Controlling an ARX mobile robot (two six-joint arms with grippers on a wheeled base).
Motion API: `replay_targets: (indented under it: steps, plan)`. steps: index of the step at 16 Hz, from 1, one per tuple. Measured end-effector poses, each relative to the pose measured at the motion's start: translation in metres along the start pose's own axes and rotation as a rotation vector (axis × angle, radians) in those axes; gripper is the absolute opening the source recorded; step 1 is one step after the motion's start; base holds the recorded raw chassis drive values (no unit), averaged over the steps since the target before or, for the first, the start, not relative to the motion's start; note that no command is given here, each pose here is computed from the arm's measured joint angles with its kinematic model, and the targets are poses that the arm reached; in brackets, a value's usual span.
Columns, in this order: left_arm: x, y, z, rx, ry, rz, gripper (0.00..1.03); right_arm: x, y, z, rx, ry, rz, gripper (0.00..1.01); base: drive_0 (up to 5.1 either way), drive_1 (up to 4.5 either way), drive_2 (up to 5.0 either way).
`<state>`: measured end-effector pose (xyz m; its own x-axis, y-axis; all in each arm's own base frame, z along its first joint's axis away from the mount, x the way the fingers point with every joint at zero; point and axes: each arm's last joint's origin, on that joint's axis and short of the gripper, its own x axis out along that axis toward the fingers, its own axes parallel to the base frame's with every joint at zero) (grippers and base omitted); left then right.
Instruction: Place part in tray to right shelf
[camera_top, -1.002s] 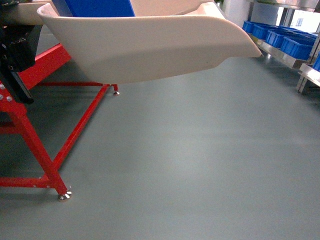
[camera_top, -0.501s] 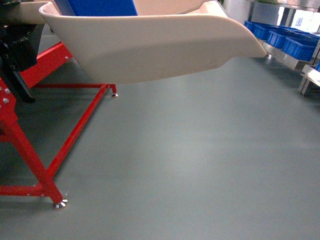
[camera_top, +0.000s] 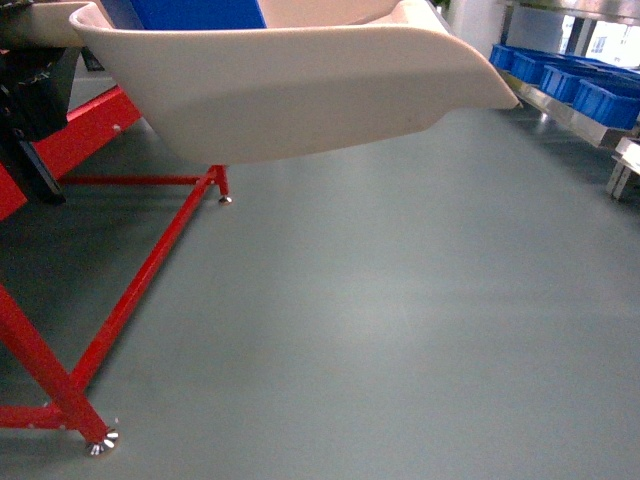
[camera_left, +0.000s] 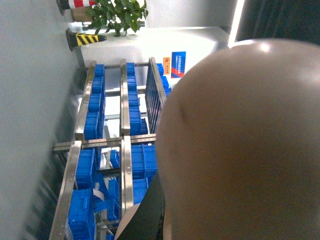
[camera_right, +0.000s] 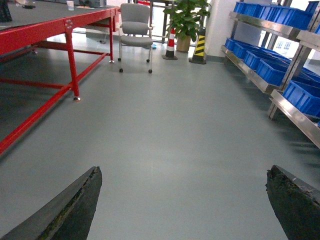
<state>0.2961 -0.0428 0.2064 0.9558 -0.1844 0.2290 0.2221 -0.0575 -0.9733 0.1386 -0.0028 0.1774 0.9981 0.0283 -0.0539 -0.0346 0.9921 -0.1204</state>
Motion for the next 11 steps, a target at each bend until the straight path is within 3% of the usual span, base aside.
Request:
replay_targets:
  steps: [11]
  plan:
    - [-0.0001, 0.0012, 0.0, 0.0, 0.001, 0.011, 0.15, 0.0, 0.0001, -0.0011, 0.0, 0.006, 0.001, 0.98, 4.9, -2.59, -2.6]
